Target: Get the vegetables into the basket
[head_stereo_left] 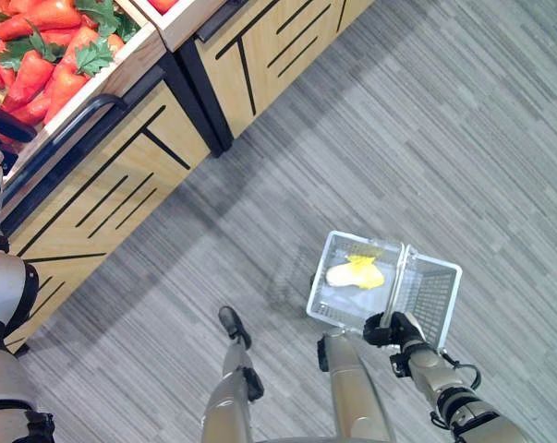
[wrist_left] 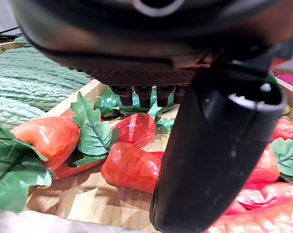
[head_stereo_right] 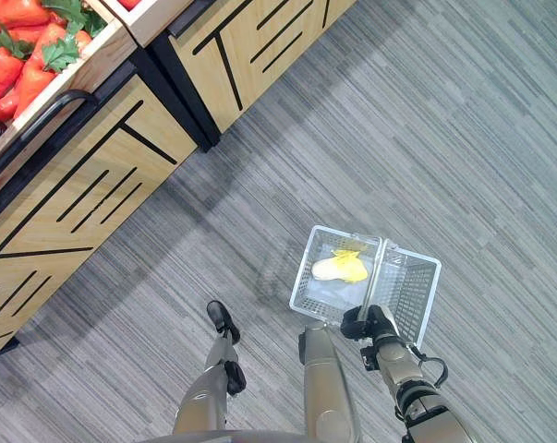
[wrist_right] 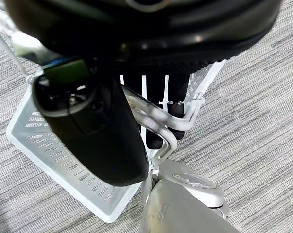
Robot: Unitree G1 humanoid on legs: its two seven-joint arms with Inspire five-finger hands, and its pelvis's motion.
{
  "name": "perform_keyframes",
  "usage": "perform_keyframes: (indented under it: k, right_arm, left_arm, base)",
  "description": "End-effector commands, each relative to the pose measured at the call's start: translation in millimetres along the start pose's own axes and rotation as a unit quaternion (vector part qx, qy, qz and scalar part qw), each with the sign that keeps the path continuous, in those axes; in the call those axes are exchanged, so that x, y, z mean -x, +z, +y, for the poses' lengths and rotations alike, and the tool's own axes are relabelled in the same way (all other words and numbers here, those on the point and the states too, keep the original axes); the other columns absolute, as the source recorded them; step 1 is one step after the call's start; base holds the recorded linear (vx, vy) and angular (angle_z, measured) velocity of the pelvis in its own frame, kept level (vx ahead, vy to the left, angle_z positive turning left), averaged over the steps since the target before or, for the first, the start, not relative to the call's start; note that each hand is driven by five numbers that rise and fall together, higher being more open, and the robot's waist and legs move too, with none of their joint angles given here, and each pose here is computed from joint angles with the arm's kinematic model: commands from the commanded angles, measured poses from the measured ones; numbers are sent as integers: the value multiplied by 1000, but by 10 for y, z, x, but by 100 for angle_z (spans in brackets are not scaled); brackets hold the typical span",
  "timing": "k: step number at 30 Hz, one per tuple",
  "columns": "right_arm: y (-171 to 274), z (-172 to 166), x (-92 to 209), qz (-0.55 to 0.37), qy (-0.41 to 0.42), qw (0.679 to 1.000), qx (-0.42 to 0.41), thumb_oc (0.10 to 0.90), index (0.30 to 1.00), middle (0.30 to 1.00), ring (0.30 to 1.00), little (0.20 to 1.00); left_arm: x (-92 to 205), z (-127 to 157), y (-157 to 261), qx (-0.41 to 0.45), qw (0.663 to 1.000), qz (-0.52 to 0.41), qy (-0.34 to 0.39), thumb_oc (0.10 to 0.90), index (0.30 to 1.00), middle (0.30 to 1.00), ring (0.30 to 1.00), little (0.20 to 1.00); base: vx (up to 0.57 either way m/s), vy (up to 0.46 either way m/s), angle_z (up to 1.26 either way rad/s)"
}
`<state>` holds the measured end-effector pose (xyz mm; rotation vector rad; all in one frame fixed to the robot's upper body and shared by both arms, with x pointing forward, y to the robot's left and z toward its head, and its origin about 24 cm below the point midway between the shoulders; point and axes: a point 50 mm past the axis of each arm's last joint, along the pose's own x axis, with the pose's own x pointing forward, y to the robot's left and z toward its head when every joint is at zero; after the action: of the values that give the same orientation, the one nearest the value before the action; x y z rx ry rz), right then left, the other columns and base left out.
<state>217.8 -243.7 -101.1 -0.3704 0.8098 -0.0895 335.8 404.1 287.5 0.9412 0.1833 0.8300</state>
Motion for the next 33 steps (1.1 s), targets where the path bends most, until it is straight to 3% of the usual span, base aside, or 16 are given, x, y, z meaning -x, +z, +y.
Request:
perform_keyframes:
  k: [1,2,3,24,33]
  right_arm:
    - [-731,105,198,139,41,988,50,400,300,300,300,300]
    - [-730,104,198,139,41,988,50,400,300,300,300,300]
    - [-733,105,199,140,41,988,49,400,300,300,300,300]
    - [-763,90,209,147,44,987,57,400,300,300,300,300]
    - [-879,-45,252,167,36,982,79,400,300,300,300,300]
  left_arm:
    - [-40,437,-202,28,997,45,59,690,706,706,706,706]
    - [-40,436,-194,29,997,44,58,576,547,547,547,547]
    - [-40,428,-186,32,997,43,57,400,300,300,300,300]
    - [-37,394,-52,41,997,19,62,400,300,300,300,300]
    - [-6,195,63,8,999,-31,41,400,300,300,300,300]
  base:
    - [0,0,0]
    - [0,0,0]
    - [0,0,0]
    - [-9,-4,0]
    - [24,-23,6]
